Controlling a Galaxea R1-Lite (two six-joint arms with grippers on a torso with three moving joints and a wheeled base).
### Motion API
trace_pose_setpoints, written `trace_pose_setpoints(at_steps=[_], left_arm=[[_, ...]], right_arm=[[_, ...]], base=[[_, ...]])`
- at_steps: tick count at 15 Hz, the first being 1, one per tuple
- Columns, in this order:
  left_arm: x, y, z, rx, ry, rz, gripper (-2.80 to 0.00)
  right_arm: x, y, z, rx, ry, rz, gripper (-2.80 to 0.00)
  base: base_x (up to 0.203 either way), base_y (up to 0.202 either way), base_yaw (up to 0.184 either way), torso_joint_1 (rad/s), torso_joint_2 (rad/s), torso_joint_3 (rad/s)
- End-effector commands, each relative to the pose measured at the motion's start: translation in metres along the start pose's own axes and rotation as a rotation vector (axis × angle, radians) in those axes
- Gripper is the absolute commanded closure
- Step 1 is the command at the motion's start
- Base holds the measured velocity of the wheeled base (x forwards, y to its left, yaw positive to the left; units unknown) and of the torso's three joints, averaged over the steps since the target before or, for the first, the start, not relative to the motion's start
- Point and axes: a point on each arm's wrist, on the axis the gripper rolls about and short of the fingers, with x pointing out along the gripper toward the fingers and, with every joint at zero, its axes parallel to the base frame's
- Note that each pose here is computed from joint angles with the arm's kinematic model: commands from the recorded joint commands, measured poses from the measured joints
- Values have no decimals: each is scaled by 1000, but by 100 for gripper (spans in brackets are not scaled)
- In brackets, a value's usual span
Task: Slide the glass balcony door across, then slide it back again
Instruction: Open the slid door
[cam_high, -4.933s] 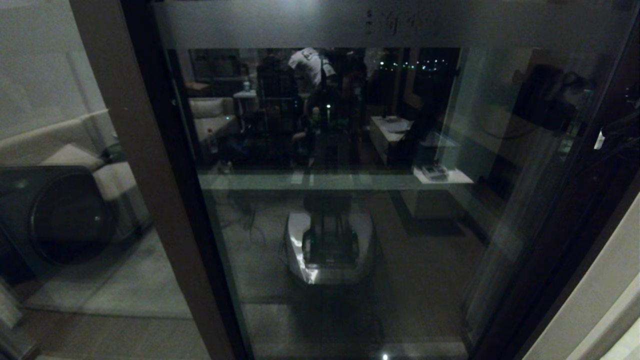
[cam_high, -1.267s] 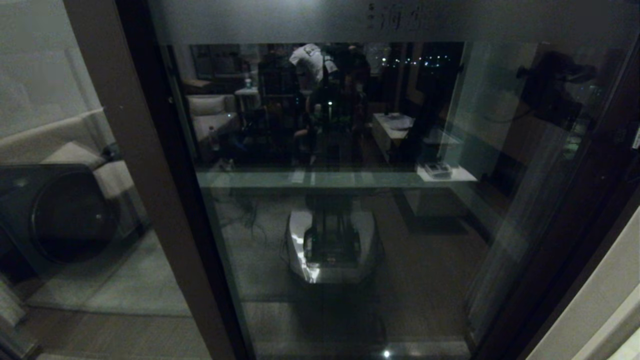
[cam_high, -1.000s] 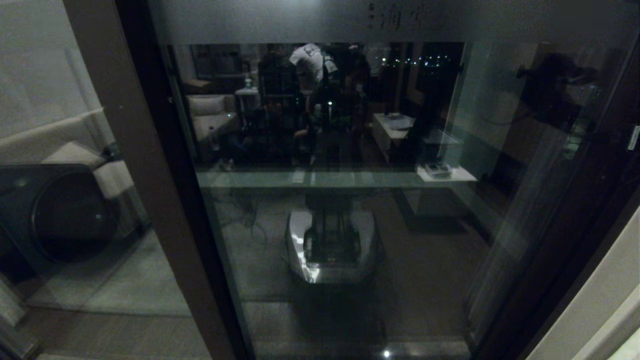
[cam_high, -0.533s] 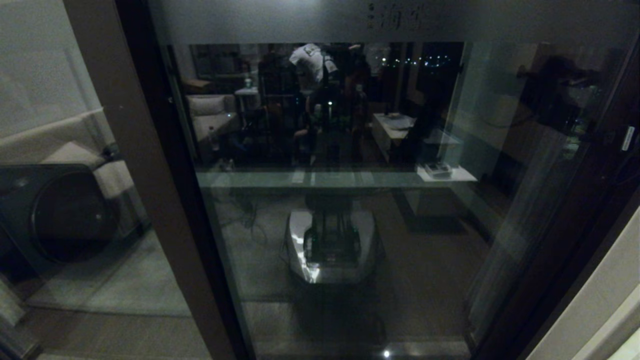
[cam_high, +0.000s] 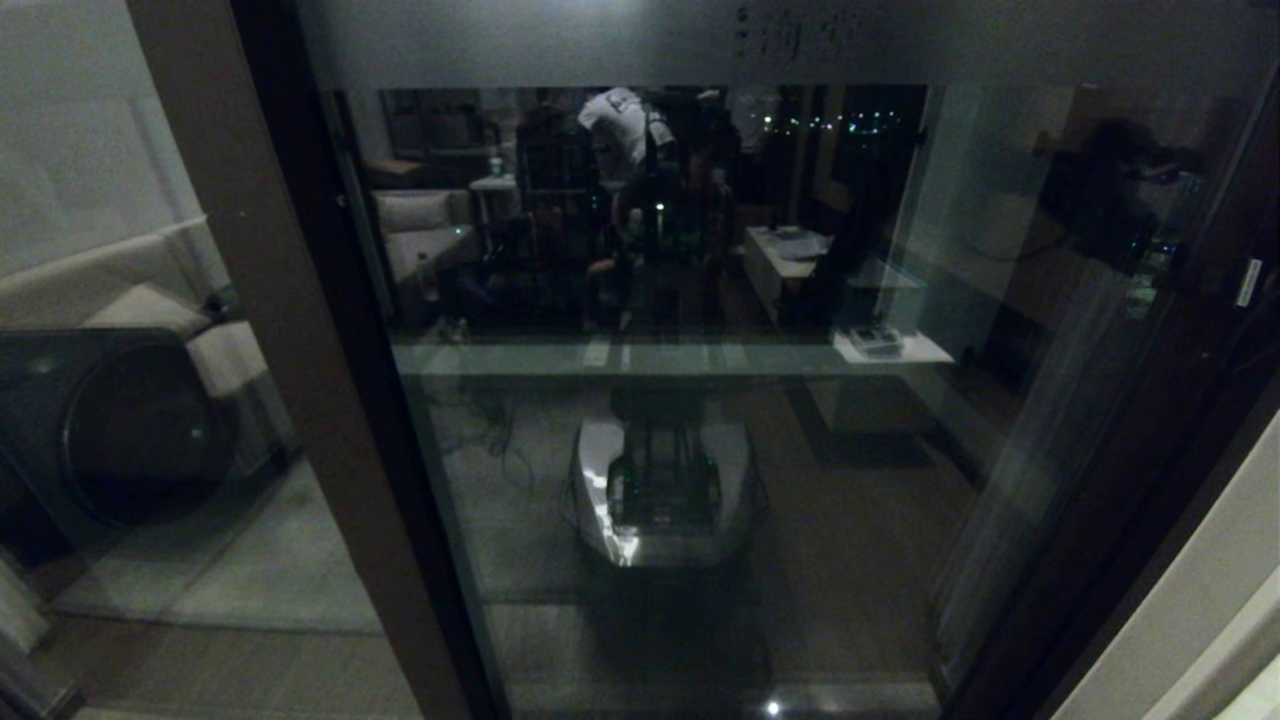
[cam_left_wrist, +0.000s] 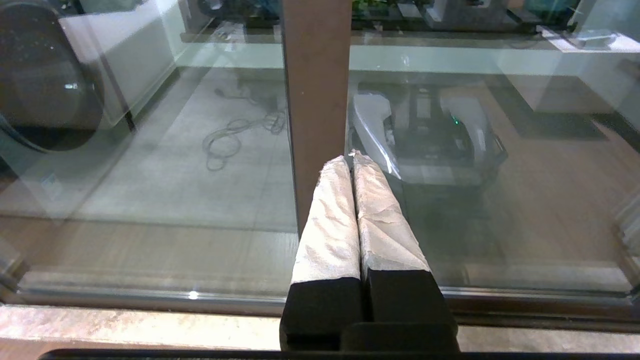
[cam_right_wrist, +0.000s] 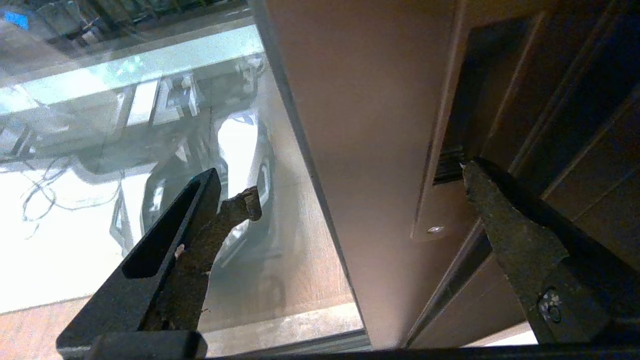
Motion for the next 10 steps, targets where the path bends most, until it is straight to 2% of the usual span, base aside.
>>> trace_pose_setpoints(at_steps=[1, 10], left_arm=[[0, 0, 0, 0, 0, 1, 0], [0, 0, 0, 0, 0, 1, 0]], right_arm=[[3, 7, -2, 9, 9, 22, -280], [13, 6, -6, 10, 3, 27, -280]], base=[[0, 0, 0, 0, 0, 0], [0, 0, 0, 0, 0, 0]])
